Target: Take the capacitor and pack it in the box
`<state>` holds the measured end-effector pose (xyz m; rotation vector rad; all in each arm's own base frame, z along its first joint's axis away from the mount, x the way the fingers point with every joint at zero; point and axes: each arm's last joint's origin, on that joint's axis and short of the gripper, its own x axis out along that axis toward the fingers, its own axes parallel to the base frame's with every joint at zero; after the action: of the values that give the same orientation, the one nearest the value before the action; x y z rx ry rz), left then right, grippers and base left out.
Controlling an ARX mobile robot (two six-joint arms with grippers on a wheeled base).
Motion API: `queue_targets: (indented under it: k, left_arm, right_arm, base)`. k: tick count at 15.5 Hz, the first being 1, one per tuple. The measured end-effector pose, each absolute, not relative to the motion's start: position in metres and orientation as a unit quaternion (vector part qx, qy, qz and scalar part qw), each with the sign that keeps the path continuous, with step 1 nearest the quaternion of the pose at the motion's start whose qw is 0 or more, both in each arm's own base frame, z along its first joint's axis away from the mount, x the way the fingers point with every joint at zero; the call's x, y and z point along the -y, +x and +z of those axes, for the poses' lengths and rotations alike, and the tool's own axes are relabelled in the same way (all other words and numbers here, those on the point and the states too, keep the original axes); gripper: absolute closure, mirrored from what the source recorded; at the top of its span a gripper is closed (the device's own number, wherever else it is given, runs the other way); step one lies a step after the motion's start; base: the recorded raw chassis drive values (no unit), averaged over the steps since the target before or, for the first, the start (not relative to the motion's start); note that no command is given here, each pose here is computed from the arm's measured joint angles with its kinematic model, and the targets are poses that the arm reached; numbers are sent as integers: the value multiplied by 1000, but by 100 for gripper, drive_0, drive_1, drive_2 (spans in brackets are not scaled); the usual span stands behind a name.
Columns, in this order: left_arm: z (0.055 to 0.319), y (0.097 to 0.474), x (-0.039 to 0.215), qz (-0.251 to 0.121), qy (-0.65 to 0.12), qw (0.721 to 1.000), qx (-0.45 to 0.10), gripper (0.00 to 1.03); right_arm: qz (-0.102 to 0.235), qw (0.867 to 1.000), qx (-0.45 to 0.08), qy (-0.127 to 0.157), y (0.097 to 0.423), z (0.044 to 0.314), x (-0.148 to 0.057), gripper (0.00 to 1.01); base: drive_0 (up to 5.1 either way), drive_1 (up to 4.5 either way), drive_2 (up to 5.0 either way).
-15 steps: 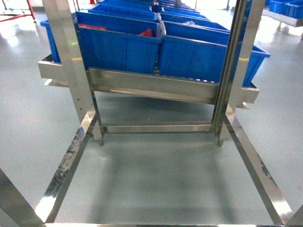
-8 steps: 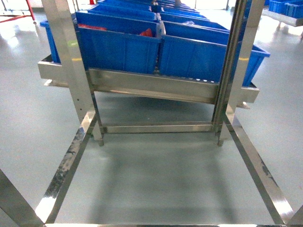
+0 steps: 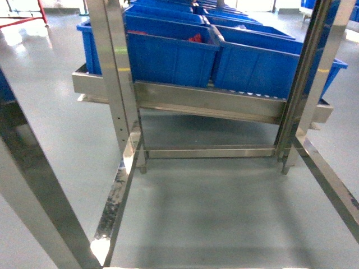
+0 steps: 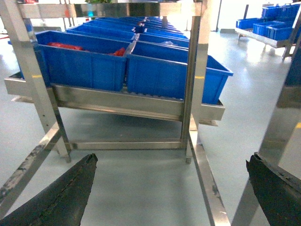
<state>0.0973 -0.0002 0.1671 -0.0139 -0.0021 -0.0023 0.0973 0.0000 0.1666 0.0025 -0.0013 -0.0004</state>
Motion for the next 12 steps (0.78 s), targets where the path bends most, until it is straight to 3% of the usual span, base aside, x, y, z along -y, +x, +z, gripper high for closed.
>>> queue_targets:
  k: [12]
  left_arm:
    - [167,97,0,-1,-7,1000,0,59]
  right_arm:
    - [0,1000,1,1,97,167,0,3]
  base:
    - [0,0,0]
